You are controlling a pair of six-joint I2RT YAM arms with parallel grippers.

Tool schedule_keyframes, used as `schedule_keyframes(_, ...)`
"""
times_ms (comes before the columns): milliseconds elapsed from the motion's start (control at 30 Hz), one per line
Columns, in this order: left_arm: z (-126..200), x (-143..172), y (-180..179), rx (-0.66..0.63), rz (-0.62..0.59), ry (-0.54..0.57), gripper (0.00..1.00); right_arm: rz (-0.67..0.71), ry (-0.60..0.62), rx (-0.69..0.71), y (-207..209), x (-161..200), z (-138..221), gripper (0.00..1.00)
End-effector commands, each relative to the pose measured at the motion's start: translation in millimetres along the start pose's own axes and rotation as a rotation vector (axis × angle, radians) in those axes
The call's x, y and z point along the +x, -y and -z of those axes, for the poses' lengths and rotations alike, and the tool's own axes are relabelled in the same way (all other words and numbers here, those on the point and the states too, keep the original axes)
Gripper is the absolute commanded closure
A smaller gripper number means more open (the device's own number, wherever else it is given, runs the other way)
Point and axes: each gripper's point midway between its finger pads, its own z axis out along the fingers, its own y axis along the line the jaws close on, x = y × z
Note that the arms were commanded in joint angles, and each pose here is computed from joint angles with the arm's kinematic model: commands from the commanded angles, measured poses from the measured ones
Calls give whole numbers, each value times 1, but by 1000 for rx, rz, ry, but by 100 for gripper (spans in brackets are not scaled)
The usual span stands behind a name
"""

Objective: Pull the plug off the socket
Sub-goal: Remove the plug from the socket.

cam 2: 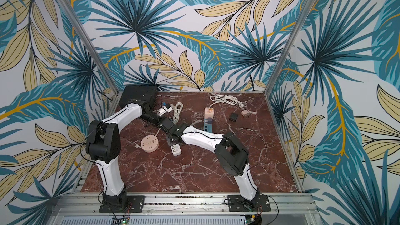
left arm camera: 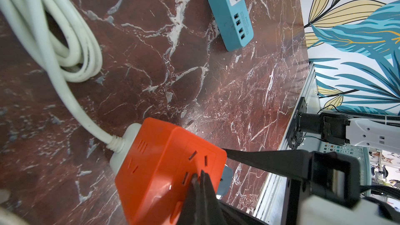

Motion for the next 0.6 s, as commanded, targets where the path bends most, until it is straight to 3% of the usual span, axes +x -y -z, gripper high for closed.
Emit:
schedule_keyframes(0,-12,20,-18,-52,27,-61,100,8,15,7,2,3,-11,53)
schedule_keyframes(233,-12,20,-19,-53,26,-62,100,12,40,6,3,5,-18,59)
schedule_keyframes(567,-13,22,-20,-57,30,-64,100,10,59,10,1,6,-17,80)
